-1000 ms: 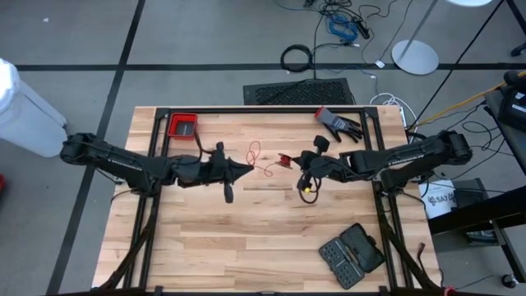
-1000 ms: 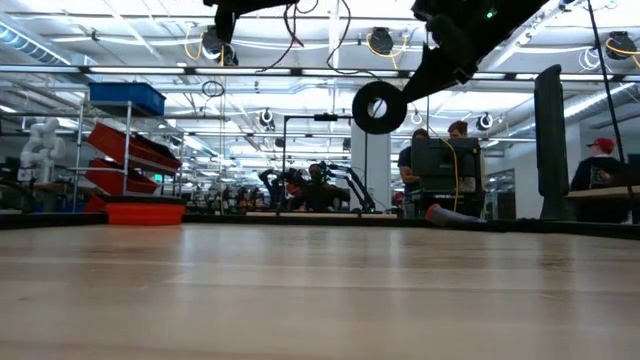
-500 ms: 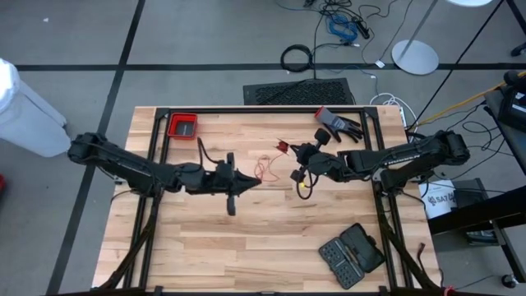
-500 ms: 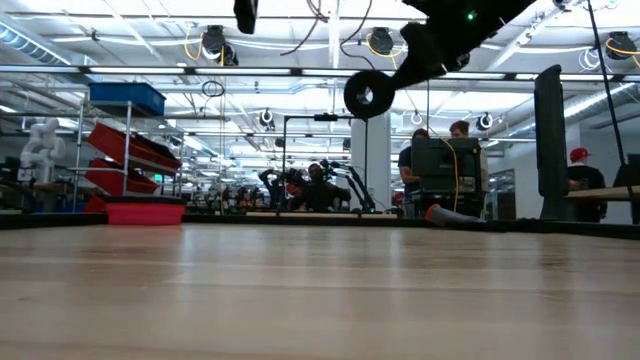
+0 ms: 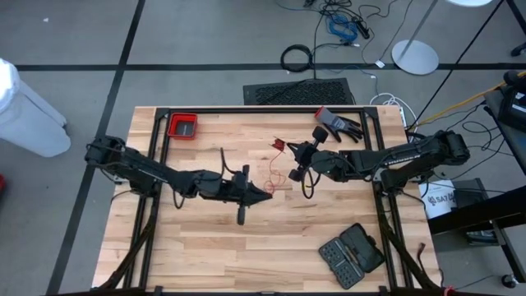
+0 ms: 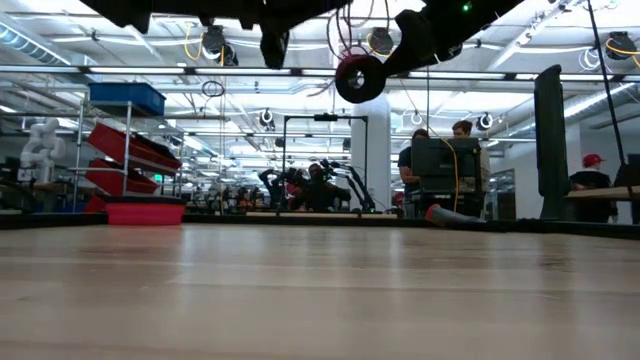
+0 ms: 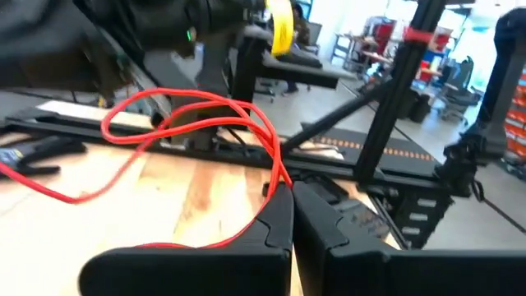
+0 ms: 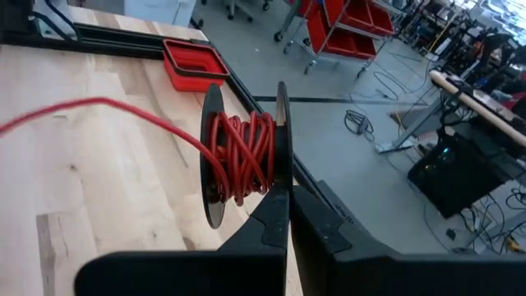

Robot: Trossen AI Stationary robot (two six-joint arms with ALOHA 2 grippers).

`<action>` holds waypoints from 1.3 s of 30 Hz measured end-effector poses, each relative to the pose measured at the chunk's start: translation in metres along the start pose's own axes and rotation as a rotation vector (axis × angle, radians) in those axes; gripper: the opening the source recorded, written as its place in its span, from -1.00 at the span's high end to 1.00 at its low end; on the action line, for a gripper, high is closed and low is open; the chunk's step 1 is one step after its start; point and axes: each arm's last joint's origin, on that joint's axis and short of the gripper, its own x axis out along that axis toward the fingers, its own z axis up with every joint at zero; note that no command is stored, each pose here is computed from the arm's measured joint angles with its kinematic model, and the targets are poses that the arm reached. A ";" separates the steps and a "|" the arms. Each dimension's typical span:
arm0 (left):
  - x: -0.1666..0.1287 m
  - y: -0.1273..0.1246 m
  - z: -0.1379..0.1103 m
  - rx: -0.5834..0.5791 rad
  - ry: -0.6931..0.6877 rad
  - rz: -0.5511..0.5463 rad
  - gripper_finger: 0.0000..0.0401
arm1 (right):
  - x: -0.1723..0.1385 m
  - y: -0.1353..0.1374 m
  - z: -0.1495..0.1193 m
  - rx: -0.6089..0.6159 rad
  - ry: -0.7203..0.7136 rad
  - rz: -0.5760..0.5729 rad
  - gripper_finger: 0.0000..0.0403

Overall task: Coil cords
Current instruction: Uncoil the red wire from the spool

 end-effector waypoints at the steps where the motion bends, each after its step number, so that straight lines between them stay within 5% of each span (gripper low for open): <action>1: 0.002 0.000 -0.003 0.001 0.011 -0.003 0.98 | 0.000 0.000 0.000 0.001 -0.002 0.000 1.00; 18: 0.024 0.032 -0.052 -0.107 0.194 0.021 0.98 | -0.005 -0.004 0.007 0.010 -0.044 0.009 1.00; 39: 0.024 0.053 -0.072 -0.137 0.330 0.109 0.98 | -0.077 -0.030 0.035 0.149 -0.265 0.172 1.00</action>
